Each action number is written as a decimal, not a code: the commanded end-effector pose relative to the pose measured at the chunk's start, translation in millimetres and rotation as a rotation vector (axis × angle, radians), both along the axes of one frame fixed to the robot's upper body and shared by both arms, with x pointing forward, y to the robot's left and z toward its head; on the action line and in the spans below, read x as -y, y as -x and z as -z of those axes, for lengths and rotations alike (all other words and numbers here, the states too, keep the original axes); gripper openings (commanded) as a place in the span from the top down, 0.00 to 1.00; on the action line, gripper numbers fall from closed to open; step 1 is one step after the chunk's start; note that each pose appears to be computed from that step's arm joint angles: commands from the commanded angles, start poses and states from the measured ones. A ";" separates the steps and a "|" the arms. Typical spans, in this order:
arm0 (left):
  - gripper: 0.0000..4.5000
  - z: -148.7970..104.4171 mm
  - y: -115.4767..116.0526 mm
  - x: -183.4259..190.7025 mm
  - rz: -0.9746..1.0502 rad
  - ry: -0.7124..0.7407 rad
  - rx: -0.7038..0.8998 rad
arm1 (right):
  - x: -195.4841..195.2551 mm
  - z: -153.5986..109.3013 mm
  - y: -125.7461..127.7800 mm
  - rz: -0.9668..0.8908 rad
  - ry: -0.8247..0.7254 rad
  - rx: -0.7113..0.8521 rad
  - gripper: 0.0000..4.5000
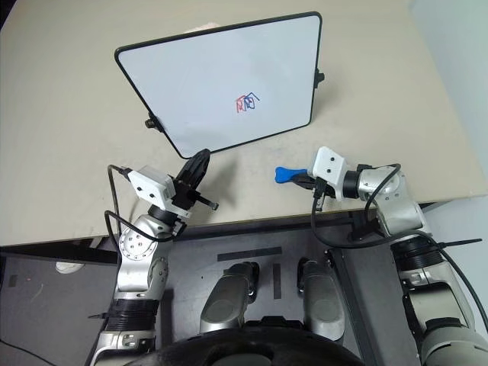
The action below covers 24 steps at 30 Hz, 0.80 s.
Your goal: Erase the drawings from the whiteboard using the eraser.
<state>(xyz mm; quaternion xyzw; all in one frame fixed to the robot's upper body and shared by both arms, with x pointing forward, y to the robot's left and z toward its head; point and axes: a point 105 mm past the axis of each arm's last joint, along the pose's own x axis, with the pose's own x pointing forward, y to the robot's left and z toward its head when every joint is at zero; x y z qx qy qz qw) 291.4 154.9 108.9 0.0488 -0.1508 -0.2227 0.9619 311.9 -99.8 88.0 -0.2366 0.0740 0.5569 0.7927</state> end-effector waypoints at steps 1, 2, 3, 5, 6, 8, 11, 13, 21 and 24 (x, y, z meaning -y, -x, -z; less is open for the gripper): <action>1.00 -8.0 0.4 3.0 0.005 0.001 0.039 | -2.8 -3.9 0.5 -0.015 -0.007 0.021 0.99; 1.00 -7.9 0.3 3.0 0.005 0.001 0.039 | -3.2 -5.6 -0.4 -0.013 -0.011 0.031 0.99; 1.00 -8.0 0.2 3.1 0.004 0.002 0.040 | -3.8 -7.7 -1.2 -0.011 -0.016 0.042 0.99; 1.00 -7.9 0.1 2.9 0.004 0.002 0.040 | -6.2 -14.1 -1.7 -0.018 -0.031 0.065 0.99; 1.00 -7.9 0.1 2.9 0.003 0.002 0.040 | -8.0 -19.2 -1.6 -0.024 -0.045 0.079 0.99; 1.00 -7.8 0.1 2.7 0.003 0.002 0.040 | -13.1 -35.5 -2.9 -0.034 -0.078 0.134 0.99; 1.00 -7.7 0.1 3.0 0.005 0.003 0.039 | -24.0 -70.0 -9.1 -0.041 -0.140 0.272 0.99; 1.00 -7.6 0.1 4.2 0.010 0.005 0.039 | -32.8 -87.8 -12.7 -0.050 -0.168 0.359 0.99; 1.00 -7.5 -4.0 8.5 0.021 0.010 0.045 | -52.2 -107.4 -38.9 -0.082 -0.154 0.589 0.99; 1.00 -7.5 -4.7 8.6 0.021 0.010 0.048 | -56.9 -106.1 -51.4 -0.084 -0.141 0.640 0.99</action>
